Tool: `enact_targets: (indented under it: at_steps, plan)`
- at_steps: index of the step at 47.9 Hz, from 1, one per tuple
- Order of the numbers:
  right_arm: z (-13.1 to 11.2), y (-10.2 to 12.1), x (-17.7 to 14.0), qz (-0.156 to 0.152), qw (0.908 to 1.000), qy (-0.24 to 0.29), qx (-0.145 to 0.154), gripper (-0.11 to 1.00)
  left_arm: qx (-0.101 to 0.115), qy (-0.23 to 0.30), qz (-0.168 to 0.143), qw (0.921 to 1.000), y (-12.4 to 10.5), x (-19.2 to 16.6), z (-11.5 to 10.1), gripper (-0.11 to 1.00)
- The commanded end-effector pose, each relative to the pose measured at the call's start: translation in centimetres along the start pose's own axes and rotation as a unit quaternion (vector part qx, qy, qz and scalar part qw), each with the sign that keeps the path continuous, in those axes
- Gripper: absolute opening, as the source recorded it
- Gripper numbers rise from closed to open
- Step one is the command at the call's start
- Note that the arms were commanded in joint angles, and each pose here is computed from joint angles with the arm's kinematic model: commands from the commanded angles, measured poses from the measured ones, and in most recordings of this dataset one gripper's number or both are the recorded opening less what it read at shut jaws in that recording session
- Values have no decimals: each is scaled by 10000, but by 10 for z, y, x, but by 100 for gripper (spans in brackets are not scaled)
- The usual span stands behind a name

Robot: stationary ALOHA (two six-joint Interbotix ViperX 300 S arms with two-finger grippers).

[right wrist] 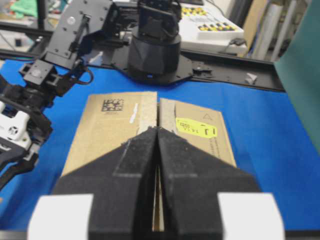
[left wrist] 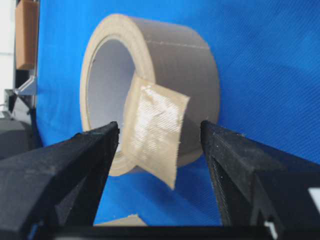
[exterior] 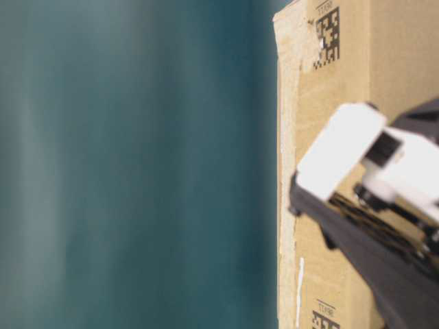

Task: Apply tape along the seams of the closed cardboard box to seal it securely.
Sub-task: 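Move the left gripper to the beige tape roll and pinch its free end, then pull the tape end with the left gripper up onto the box seam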

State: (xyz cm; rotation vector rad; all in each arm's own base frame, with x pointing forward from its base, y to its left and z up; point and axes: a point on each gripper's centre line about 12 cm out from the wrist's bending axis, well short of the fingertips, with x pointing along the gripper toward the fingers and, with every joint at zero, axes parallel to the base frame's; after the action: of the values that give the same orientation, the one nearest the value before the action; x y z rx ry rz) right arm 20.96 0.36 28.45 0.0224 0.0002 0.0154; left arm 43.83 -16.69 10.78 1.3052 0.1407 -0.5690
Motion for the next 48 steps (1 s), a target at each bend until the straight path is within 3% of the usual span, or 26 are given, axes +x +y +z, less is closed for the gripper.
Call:
enact_targets:
  at_steps: [1, 9, 14, 29, 48]
  plan:
    - [6, 2, 2, 57, 10000, -53, -22, 0, -13, -84, 263, 9996, 17, 0, 6, 63]
    - [5, 2, 2, 57, 10000, 1, -23, 0, -5, -140, 382, 9992, 19, -2, 9, 61]
    - [5, 2, 2, 57, 10000, -7, -15, 0, 6, -189, 406, 9990, 18, -4, 13, 54]
    - [5, 2, 2, 57, 10000, -22, -22, 0, -195, -147, 199, 9995, 20, -6, 19, 1]
    - [6, 2, 2, 55, 10000, -22, -15, 0, -212, -150, 150, 9996, 52, -26, 29, 0]
